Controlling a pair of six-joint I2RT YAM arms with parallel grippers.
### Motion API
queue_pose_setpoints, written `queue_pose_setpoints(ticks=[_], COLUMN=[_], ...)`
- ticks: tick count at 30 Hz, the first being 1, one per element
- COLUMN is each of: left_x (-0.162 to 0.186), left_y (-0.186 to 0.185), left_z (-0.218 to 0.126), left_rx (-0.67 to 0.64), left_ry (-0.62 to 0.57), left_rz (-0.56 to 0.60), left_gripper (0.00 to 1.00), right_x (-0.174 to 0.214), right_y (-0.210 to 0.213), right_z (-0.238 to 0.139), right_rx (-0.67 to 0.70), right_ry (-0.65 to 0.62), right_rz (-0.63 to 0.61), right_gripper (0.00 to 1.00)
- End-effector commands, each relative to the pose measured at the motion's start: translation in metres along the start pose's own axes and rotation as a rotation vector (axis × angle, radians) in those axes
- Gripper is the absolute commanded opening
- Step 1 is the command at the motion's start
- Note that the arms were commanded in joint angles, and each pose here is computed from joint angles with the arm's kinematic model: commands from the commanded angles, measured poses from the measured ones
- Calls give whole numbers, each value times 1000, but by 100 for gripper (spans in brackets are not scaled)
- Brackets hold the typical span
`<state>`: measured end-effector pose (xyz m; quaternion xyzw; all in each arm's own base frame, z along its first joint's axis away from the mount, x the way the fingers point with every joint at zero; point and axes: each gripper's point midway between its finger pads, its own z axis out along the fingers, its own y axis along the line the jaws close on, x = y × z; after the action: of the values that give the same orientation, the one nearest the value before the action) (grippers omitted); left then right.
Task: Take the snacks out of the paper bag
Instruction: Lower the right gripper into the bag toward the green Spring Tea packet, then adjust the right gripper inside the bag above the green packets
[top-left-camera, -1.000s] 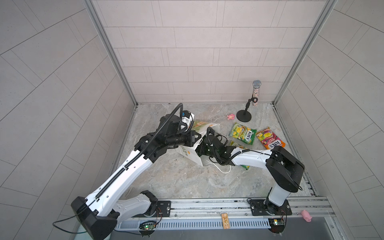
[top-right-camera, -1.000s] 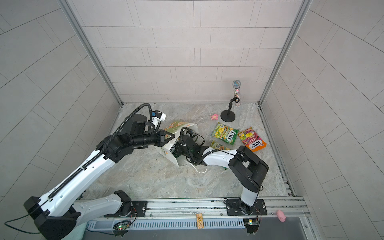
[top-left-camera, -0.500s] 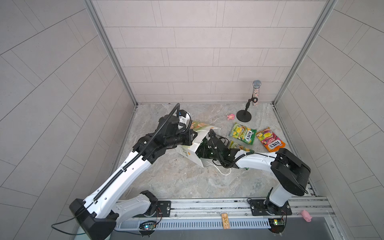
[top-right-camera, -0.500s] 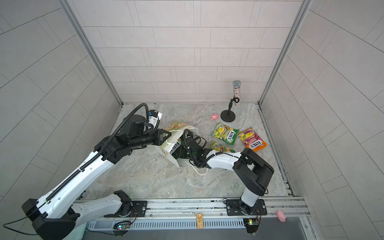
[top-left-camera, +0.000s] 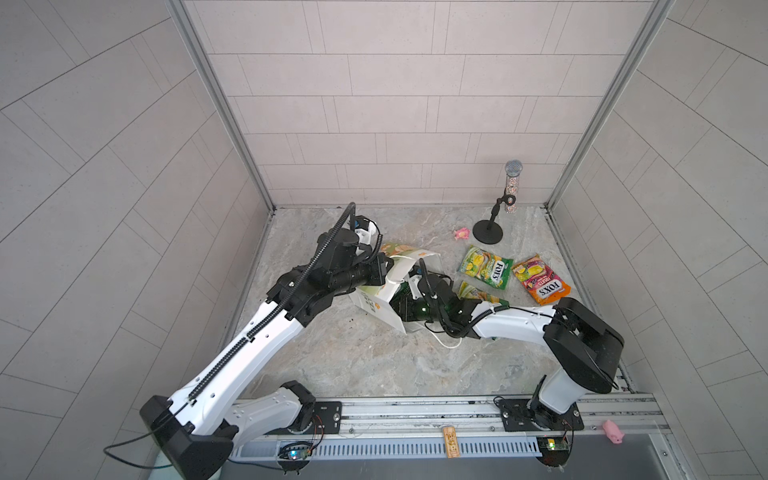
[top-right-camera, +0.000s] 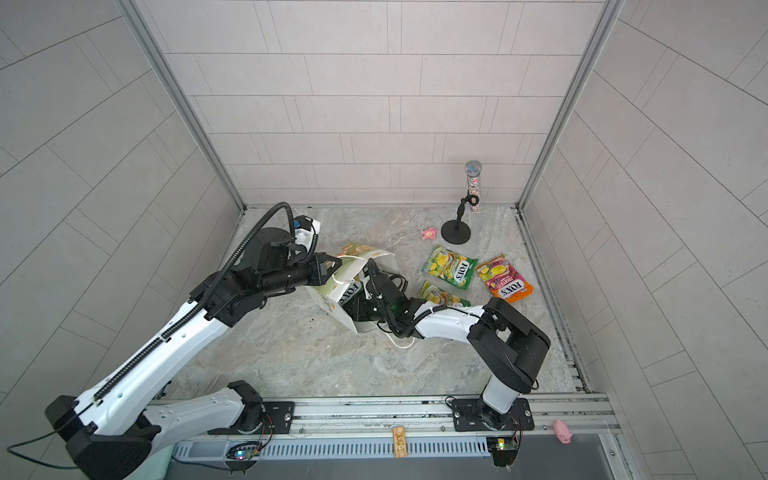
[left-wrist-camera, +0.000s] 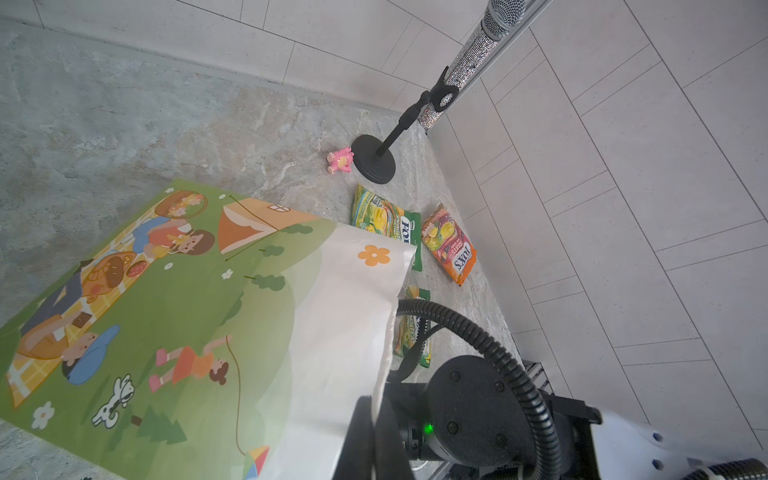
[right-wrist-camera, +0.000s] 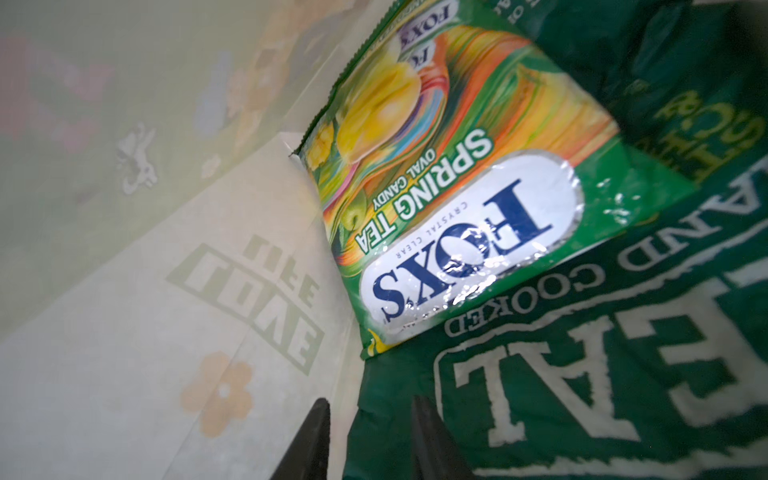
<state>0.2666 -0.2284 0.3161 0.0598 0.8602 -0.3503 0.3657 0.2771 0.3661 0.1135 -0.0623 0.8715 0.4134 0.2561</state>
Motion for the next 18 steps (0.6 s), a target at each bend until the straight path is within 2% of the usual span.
queue_pose_setpoints(ticks=[1,5,10,18], left_x=[-16,-18,-23,-11], left_y=[-11,-9,-9,-22], left_z=[-6,-13,-16,-13], left_rx=[28,10,0,83], left_ry=[-50,-72,-93,-27], left_rz=[1,1,0,45], left_gripper=[0,0,0,0], right_x=[-3,-5,1,-17], right_y=[5,6,9,-18], right_z=[-5,-4,-4,-5], right_rx=[-22,-54,-76,104], right_ry=[-16,-45,-13,-97], right_rz=[3,27,2,74], right_gripper=[35,34,34,33])
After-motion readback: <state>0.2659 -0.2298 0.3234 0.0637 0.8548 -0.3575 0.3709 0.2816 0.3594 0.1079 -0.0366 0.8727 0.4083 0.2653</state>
